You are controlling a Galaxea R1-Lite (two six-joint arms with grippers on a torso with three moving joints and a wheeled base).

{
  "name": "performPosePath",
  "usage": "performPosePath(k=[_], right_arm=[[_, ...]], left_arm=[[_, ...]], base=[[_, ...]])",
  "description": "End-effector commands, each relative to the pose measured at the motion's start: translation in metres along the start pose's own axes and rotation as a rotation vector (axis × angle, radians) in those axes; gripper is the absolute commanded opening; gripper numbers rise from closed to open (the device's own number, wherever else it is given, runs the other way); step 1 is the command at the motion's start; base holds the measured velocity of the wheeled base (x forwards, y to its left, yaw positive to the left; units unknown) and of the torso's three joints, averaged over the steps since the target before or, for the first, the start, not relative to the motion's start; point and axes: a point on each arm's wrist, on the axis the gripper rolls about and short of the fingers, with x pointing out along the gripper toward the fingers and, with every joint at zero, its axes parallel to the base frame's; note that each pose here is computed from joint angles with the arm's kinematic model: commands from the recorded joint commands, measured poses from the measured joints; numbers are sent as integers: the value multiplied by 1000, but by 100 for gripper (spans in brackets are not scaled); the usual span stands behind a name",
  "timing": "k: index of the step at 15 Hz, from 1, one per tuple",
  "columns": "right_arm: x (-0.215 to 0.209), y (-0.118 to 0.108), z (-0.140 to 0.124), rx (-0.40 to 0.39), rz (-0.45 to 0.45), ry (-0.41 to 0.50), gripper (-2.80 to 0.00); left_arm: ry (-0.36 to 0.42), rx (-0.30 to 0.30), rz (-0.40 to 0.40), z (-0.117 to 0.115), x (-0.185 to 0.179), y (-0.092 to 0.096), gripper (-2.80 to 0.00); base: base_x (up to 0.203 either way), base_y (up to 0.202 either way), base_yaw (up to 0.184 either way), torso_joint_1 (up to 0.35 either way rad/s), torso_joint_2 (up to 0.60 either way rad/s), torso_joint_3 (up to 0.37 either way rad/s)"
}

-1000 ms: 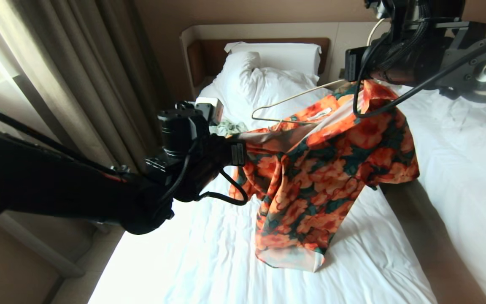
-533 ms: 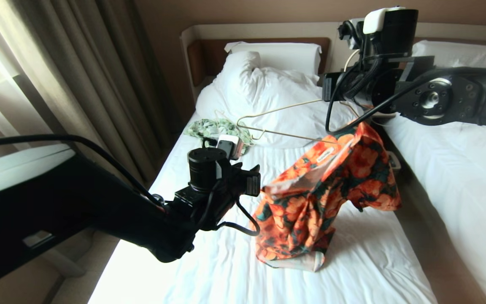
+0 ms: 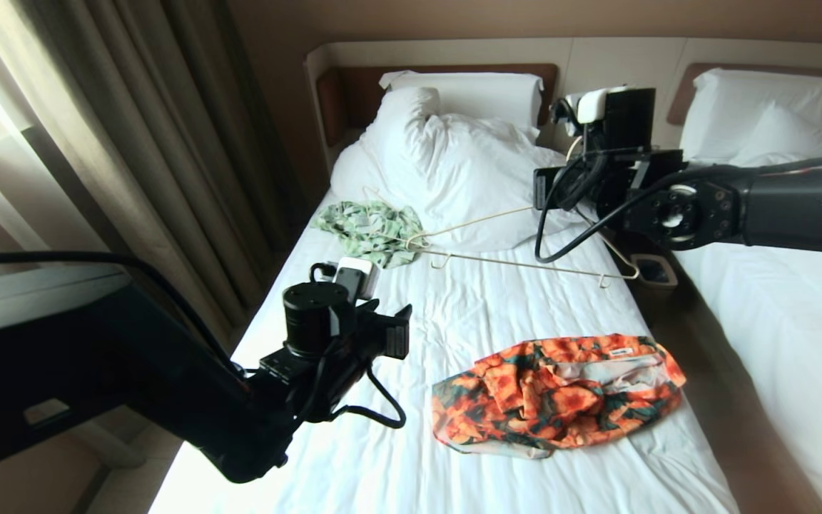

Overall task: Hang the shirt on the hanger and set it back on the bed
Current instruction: Place the hanger on the bed

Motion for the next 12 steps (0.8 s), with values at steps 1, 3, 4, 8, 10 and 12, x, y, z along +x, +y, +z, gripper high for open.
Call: performPosePath(k=[1, 3, 4, 8, 10, 12], right_arm=[[19, 7, -36, -31, -16, 69, -280], [18, 6, -53, -59, -20, 125, -280], [13, 3, -56, -75, -21, 154, -280], [-3, -17, -90, -234, -48, 477, -280], [1, -18, -115, -285, -54, 574, -280], [6, -18, -146, -308, -64, 651, -280]], left_arm=[[-16, -11, 41, 2, -18, 20, -280], [-40, -23, 71, 9, -36, 38, -280], [-38, -26, 86, 9, -46, 47, -280], [-60, -45, 172, 6, -75, 78, -280], [-89, -50, 204, 8, -86, 87, -280], [-130, -62, 284, 16, -102, 109, -280]], base=[[0, 0, 0, 0, 0, 0], [0, 0, 0, 0, 0, 0], [0, 0, 0, 0, 0, 0], [0, 0, 0, 0, 0, 0], [0, 0, 0, 0, 0, 0], [0, 0, 0, 0, 0, 0]])
